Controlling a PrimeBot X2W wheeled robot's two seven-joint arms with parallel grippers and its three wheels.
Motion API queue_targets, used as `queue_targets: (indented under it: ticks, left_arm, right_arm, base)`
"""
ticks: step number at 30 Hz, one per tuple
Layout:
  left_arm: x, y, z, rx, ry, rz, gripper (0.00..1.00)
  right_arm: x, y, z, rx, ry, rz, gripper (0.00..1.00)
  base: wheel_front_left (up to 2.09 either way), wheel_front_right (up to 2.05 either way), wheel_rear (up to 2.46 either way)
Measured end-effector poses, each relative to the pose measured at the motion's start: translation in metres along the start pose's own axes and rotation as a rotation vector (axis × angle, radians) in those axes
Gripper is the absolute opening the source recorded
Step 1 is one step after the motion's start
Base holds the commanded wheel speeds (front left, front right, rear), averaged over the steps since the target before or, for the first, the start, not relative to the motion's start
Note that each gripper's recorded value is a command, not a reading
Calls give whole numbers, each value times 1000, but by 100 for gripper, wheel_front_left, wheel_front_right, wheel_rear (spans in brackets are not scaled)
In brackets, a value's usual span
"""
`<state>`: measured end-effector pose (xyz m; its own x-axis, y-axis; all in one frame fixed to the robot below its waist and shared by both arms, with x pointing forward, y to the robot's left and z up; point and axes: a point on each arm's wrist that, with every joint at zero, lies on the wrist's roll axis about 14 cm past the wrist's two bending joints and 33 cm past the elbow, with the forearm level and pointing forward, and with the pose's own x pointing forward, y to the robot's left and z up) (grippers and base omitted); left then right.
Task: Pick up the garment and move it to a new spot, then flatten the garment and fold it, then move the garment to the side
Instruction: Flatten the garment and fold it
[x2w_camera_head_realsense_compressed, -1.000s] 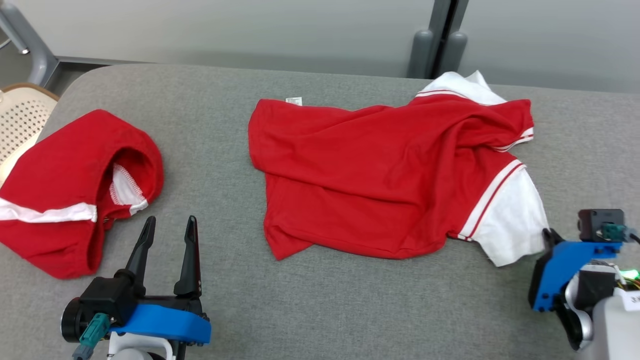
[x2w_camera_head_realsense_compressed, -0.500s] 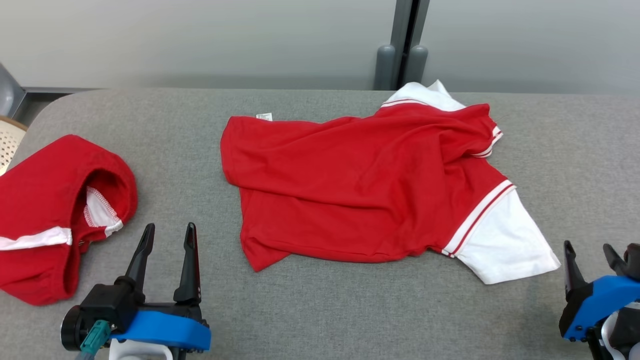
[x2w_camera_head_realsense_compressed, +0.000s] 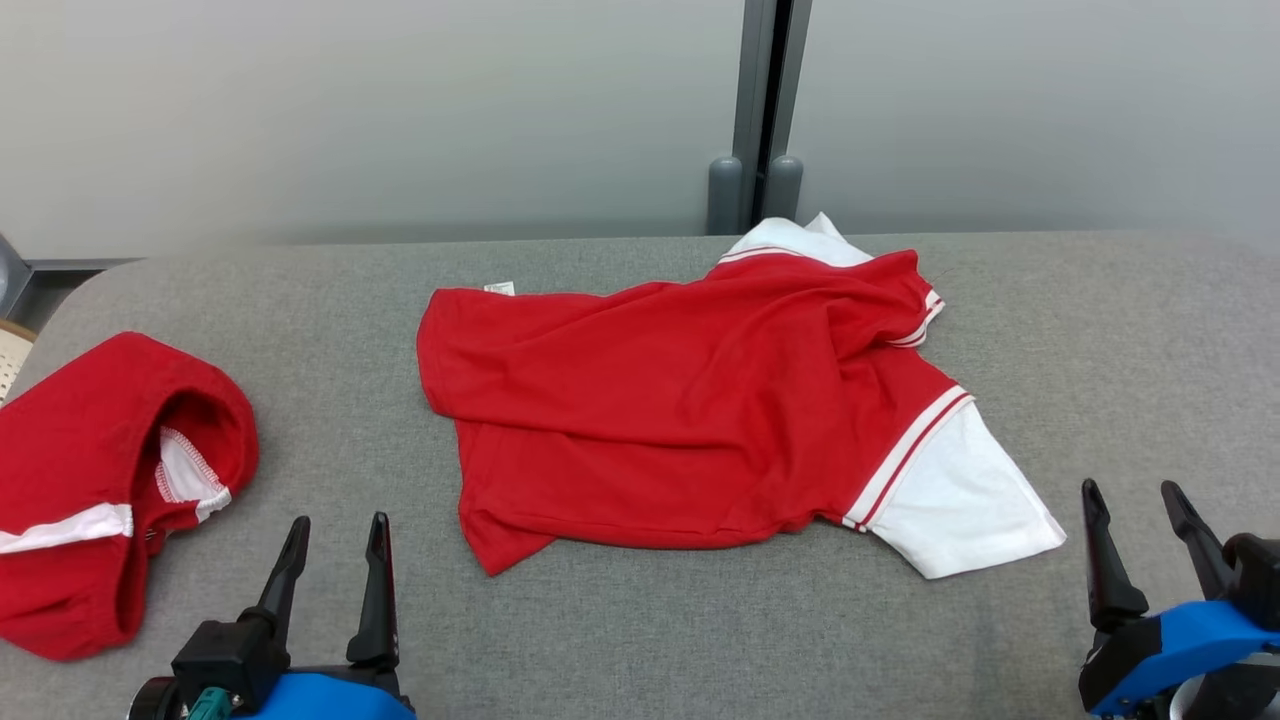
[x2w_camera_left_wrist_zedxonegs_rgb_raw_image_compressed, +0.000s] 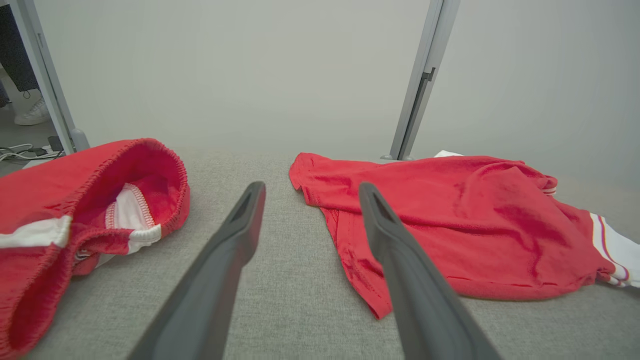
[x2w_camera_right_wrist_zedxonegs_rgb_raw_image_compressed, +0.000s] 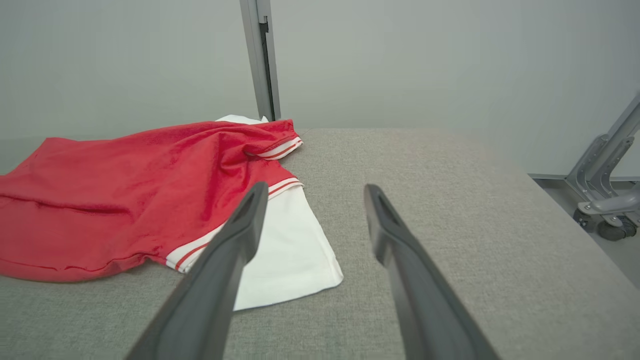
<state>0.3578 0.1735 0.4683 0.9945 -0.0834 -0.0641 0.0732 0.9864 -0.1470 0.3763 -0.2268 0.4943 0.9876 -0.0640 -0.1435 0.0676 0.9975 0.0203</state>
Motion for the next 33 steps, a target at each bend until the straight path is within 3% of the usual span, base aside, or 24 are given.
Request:
queue_targets:
  ticks: [13,33]
  left_arm:
    - [-11,1,-6,16,26,3,100]
    - [-6,-2,-9,-3,56,8,100]
  right_arm:
    - [-20,2,2,29,-16,12,100]
    - [-13,5,-10,46,49,18,100]
  base:
    - [0,0,0]
    - [0,0,0]
